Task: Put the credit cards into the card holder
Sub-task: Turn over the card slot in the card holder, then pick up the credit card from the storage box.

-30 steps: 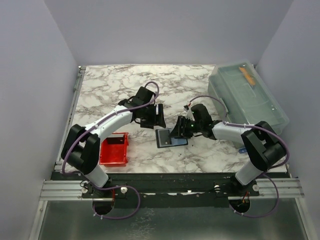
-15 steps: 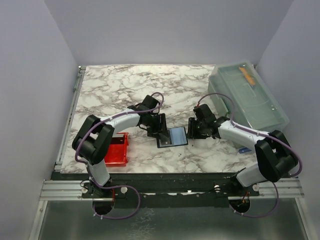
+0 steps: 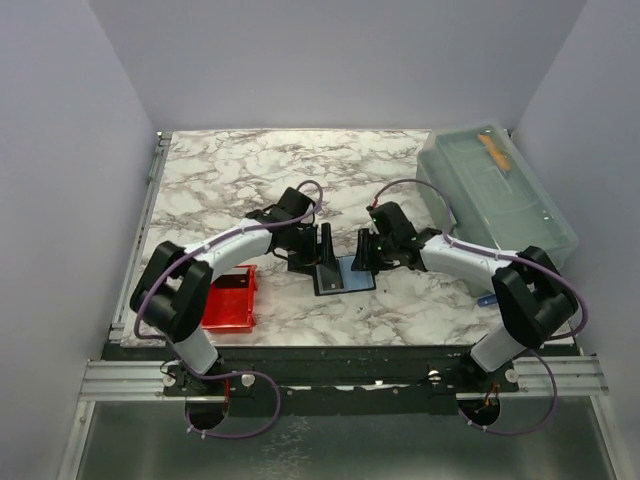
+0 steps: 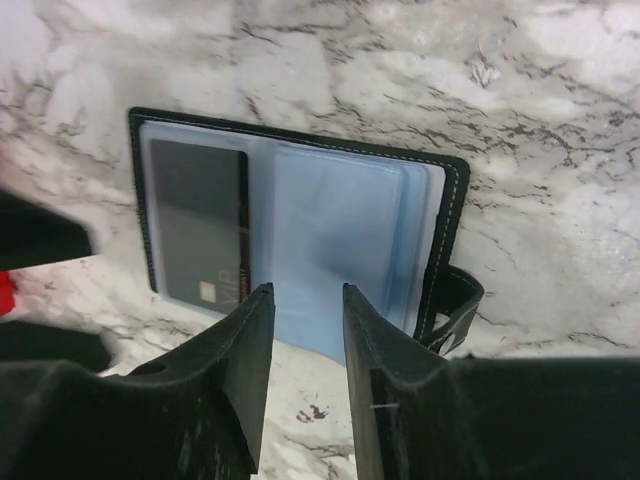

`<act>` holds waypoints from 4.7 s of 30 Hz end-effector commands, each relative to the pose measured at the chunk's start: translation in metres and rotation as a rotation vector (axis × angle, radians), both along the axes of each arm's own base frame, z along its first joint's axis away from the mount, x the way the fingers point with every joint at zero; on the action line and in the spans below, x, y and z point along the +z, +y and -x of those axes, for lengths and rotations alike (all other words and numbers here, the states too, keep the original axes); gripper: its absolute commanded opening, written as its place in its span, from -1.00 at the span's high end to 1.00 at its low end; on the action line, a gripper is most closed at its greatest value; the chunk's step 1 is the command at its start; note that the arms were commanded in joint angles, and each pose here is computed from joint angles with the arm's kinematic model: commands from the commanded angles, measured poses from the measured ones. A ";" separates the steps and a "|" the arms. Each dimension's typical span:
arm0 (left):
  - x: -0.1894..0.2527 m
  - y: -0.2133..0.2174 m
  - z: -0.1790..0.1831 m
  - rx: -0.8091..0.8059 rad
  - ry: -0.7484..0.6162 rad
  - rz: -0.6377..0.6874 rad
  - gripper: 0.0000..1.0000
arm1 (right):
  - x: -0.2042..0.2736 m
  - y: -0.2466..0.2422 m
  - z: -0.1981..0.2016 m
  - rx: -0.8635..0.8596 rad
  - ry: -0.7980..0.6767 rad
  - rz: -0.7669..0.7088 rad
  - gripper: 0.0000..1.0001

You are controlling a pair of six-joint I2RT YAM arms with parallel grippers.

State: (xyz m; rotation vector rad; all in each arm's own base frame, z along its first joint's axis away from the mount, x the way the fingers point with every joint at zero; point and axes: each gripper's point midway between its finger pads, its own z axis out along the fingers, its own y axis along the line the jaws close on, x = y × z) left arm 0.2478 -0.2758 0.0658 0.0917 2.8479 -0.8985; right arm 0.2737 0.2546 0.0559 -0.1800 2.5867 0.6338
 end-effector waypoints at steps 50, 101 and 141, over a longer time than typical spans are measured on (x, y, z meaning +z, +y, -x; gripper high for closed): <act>0.010 0.229 -0.019 1.347 0.097 -0.083 -0.83 | 0.068 -0.020 -0.003 -0.013 -0.268 -0.048 -0.95; 0.006 0.234 -0.017 1.360 0.057 -0.086 0.49 | 0.056 -0.014 -0.002 0.010 -0.220 -0.043 -0.94; 0.055 0.239 0.010 1.403 0.190 -0.204 1.00 | 0.056 -0.003 -0.003 0.053 -0.187 -0.058 -0.94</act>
